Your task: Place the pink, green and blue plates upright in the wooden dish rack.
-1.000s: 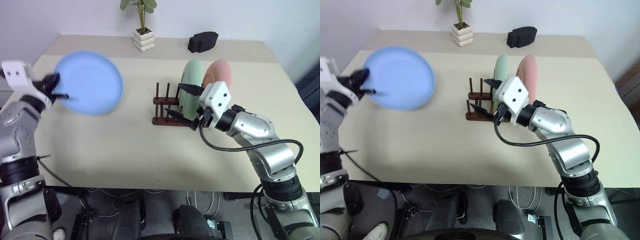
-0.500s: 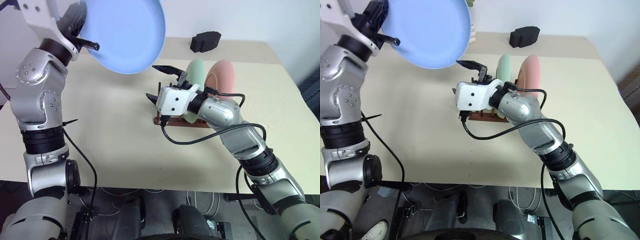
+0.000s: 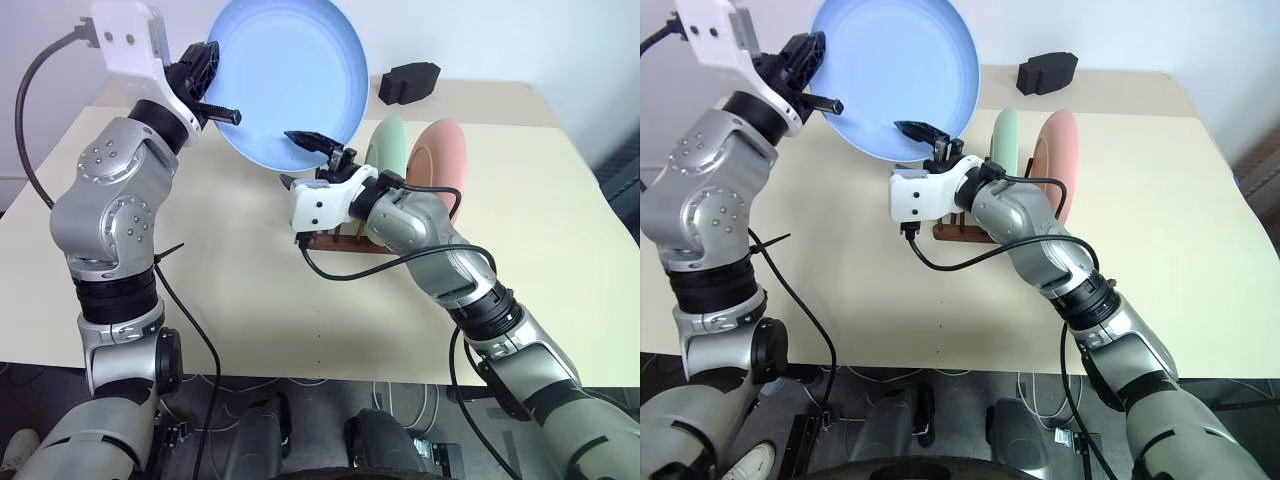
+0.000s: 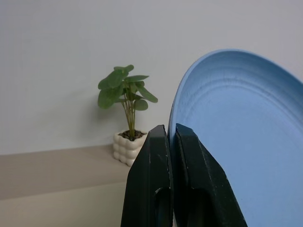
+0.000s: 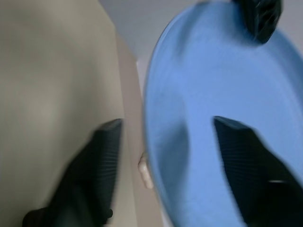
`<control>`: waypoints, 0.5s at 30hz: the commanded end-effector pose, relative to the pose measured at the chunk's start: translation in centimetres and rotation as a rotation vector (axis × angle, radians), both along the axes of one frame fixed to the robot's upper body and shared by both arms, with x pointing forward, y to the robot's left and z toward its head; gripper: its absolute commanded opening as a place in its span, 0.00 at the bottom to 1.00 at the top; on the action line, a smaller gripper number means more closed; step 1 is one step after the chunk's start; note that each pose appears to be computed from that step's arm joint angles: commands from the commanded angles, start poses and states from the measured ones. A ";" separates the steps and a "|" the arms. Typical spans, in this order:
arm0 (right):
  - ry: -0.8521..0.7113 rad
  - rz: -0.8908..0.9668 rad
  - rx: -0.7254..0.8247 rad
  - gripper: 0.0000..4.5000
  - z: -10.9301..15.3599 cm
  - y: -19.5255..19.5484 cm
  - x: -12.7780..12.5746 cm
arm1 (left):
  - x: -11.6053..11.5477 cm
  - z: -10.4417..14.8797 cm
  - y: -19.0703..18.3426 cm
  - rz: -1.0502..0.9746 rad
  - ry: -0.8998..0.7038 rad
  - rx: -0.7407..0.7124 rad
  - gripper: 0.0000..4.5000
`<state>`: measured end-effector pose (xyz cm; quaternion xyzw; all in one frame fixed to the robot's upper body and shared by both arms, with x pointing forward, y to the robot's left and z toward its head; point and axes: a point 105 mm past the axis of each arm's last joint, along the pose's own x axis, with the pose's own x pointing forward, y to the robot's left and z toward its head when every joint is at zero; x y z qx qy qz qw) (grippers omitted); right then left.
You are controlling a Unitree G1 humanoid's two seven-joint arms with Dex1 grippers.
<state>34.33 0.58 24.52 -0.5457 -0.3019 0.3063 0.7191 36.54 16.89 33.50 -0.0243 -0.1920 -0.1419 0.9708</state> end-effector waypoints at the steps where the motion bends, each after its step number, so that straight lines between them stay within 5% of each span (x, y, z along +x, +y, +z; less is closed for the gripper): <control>1: -0.034 0.025 0.027 0.15 1.2 0.2 -0.6 | -1.0 1.5 0.5 -0.003 -0.054 -0.039 0.00; 2: -0.036 0.025 0.031 0.03 1.3 0.2 -0.7 | -1.1 1.4 0.5 -0.002 -0.051 -0.030 0.00; 3: -0.033 0.026 0.038 0.01 1.3 0.1 -0.7 | -1.0 1.3 0.5 -0.001 -0.047 -0.025 0.00; 9: -0.066 0.018 0.033 0.01 1.4 -0.2 -0.9 | -0.9 0.7 0.5 -0.062 -0.021 -0.115 0.00; 13: -0.109 0.011 0.059 0.00 2.2 -0.6 -1.1 | -1.7 2.1 2.2 -0.107 -0.108 -0.274 0.31; 15: -0.114 0.020 0.069 0.00 2.4 -0.6 -1.3 | -1.7 2.6 3.3 -0.086 -0.134 -0.327 0.55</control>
